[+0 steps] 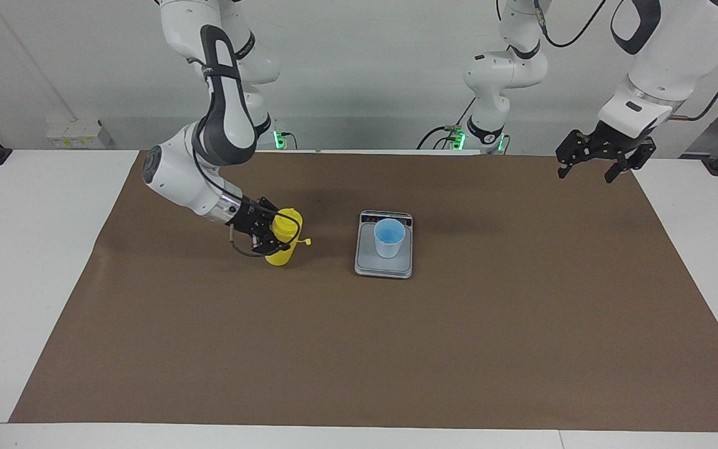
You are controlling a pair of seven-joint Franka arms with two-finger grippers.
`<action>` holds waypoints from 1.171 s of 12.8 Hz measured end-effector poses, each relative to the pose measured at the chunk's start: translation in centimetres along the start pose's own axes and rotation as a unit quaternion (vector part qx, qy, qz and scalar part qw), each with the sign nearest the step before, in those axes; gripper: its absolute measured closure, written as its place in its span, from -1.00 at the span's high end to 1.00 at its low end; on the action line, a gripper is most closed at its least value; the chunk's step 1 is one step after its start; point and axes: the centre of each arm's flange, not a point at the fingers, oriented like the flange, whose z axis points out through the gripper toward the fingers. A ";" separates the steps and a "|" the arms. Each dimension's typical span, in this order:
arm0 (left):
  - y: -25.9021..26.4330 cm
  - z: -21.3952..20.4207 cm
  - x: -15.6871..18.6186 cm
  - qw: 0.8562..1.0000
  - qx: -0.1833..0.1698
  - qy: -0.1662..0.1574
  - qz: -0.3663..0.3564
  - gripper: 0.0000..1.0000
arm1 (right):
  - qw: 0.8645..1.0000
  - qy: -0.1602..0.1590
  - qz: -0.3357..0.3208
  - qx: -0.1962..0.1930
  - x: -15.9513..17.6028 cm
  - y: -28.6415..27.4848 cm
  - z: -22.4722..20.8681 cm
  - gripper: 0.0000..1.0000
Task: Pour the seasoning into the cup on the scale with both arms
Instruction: 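Turn the bottle upright and carry it back to its spot, then set the yellow bottle down and open the right gripper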
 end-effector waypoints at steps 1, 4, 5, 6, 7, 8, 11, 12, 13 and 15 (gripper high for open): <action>0.0 0.0 0.0 1.000 0.000 0.000 0.000 1.00 | 1.000 -0.005 -0.002 0.000 1.8 0.6 -0.4 0.08; 0.0 0.0 0.0 1.000 0.000 0.000 0.000 1.00 | 1.000 -0.023 0.015 0.008 5.5 1.9 -1.6 -0.01; 0.0 0.0 0.0 1.000 0.000 0.000 0.000 1.00 | 0.999 -0.025 0.022 0.012 6.3 2.0 -2.2 -0.02; 0.1 0.0 0.0 1.000 0.000 0.000 0.000 1.00 | 0.999 -0.026 0.028 0.016 7.0 2.2 -2.7 -0.02; 0.1 0.0 0.0 1.000 0.000 0.000 0.001 1.00 | 0.999 -0.026 0.032 0.019 7.4 2.3 -3.0 -0.01; 0.1 0.0 0.0 1.000 0.000 0.000 0.001 1.00 | 0.999 -0.025 0.033 0.020 7.6 2.3 -3.2 0.08; 0.1 0.0 0.0 1.000 0.000 0.000 0.001 1.00 | 1.000 0.014 0.004 0.008 7.3 2.3 -4.3 0.81; 0.1 0.0 0.0 1.000 0.000 0.000 0.001 1.00 | 0.999 0.037 -0.013 0.004 7.0 2.2 -5.3 0.98; 0.1 0.0 0.0 1.000 0.000 0.000 0.001 1.00 | 0.998 0.062 -0.032 0.001 6.6 2.1 -6.4 0.98; 0.1 0.0 0.0 1.000 0.000 0.000 0.001 1.00 | 0.991 0.113 -0.074 -0.003 5.7 1.8 -8.8 1.00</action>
